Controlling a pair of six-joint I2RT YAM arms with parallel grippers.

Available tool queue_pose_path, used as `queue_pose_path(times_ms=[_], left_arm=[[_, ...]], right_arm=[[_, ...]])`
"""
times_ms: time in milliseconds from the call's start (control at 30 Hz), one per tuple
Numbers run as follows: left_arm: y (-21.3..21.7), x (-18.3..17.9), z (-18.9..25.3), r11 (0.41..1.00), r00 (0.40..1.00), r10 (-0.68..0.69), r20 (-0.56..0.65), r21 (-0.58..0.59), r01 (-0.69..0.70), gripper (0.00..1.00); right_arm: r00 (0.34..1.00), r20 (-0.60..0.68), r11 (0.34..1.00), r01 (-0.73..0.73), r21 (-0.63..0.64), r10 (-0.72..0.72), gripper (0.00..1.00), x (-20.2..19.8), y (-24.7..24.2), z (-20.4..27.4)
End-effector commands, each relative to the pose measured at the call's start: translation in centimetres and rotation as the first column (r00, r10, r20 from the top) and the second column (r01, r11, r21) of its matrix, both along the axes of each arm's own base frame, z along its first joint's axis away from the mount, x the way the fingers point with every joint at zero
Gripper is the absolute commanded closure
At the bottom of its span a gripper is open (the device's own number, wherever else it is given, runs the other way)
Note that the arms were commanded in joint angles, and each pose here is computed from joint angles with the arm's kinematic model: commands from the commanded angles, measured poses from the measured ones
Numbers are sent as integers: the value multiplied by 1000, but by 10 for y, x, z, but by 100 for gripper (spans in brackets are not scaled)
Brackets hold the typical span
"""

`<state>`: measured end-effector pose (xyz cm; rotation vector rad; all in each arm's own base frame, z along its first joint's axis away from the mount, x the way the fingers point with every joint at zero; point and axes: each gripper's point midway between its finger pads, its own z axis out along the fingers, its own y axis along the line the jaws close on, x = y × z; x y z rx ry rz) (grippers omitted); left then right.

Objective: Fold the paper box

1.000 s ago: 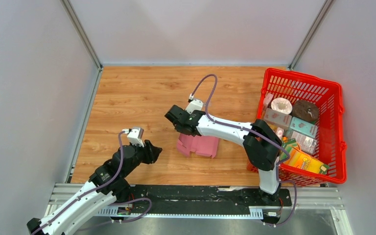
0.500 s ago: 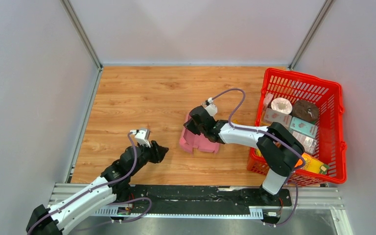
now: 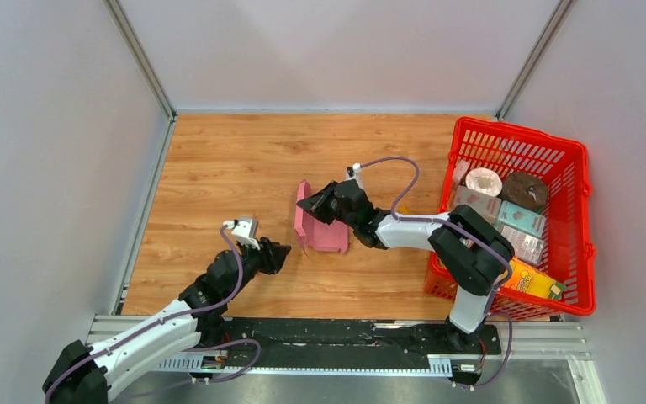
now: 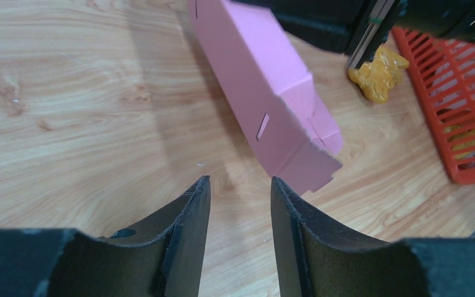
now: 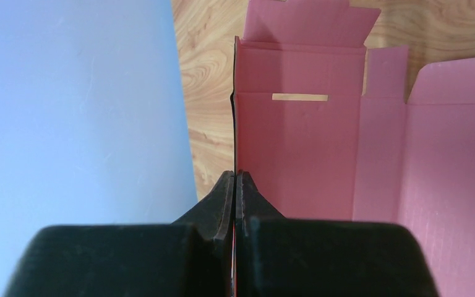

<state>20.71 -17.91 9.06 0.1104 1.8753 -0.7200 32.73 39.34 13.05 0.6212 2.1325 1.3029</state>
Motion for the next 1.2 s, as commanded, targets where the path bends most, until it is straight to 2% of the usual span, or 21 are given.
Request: queue_pose_path(times_ms=[0, 133, 333, 467, 567, 600, 833, 1167], left_arm=[[7, 7, 2, 999, 998, 34, 58, 20, -35, 52], [9, 4, -9, 999, 999, 36, 39, 32, -37, 52], [6, -1, -20, 999, 1000, 7, 27, 40, -8, 50], [-2, -1, -18, 999, 999, -15, 39, 40, 13, 48], [-7, -4, -31, 995, 999, -36, 9, 94, 35, 47], [-15, 1, -17, 996, 998, -45, 32, 82, 43, 47], [-32, 1, -31, 985, 995, -95, 3, 142, 94, 44], [-55, 13, -10, 983, 987, -140, 73, 128, 130, 40]], right_arm=[[995, 79, 993, -71, 96, 63, 100, 2, 11, 0], [982, 155, 978, -130, 163, 105, 100, -1, 14, -2], [979, 170, 977, -144, 160, 117, 100, -6, 4, -13], [986, 139, 977, -115, 181, 91, 100, -5, -10, -20], [990, 121, 976, -96, 195, 73, 100, -4, -15, -22], [991, 116, 976, -90, 200, 67, 100, -2, -15, -21], [995, 91, 969, -71, 235, 51, 100, 2, -15, -16], [997, 63, 964, -68, 259, 53, 100, 0, -13, -17]])
